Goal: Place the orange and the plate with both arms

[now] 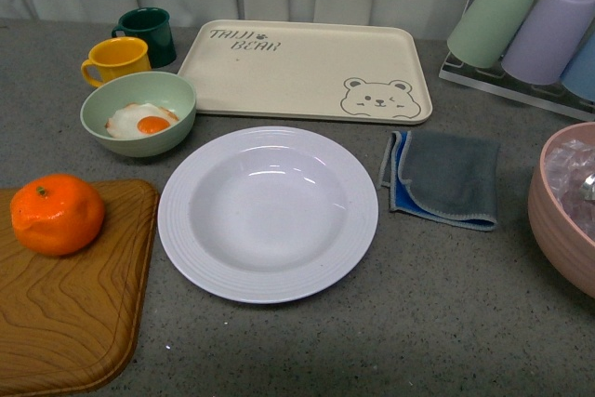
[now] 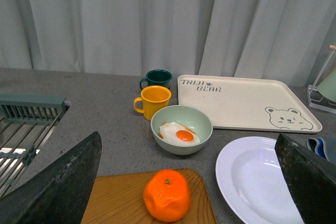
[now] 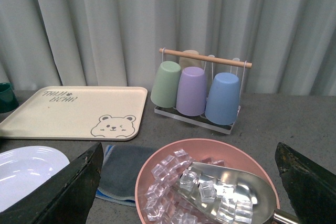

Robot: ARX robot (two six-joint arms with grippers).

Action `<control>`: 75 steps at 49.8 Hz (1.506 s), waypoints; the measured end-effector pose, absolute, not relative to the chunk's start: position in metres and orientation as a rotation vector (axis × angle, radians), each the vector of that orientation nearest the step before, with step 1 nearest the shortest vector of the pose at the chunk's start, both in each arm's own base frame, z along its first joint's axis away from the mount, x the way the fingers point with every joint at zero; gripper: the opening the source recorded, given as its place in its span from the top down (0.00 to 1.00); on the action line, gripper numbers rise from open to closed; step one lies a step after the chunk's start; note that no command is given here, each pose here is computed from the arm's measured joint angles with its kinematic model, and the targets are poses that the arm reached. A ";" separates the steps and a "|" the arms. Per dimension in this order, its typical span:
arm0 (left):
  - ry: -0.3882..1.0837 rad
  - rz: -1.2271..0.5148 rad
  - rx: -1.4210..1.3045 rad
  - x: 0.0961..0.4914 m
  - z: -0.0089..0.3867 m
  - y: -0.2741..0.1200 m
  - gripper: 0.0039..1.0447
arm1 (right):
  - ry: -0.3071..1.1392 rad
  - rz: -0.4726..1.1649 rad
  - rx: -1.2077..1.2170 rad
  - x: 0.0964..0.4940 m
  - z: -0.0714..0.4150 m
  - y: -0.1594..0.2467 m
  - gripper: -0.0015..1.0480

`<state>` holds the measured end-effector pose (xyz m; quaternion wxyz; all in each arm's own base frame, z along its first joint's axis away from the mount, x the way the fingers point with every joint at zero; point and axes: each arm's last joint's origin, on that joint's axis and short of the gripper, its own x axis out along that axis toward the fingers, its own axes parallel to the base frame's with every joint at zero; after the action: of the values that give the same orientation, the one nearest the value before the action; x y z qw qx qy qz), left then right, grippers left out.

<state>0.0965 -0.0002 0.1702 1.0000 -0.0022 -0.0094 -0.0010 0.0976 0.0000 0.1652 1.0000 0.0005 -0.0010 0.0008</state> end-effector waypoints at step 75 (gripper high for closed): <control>0.715 -0.023 -0.131 0.224 0.128 -0.027 0.06 | -0.002 0.002 0.001 0.098 0.165 0.000 0.09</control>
<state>0.2243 -0.0268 0.1278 0.9346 -0.0641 0.3496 -0.0114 0.0976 0.0000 0.1652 1.0000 0.0003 -0.0010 0.0010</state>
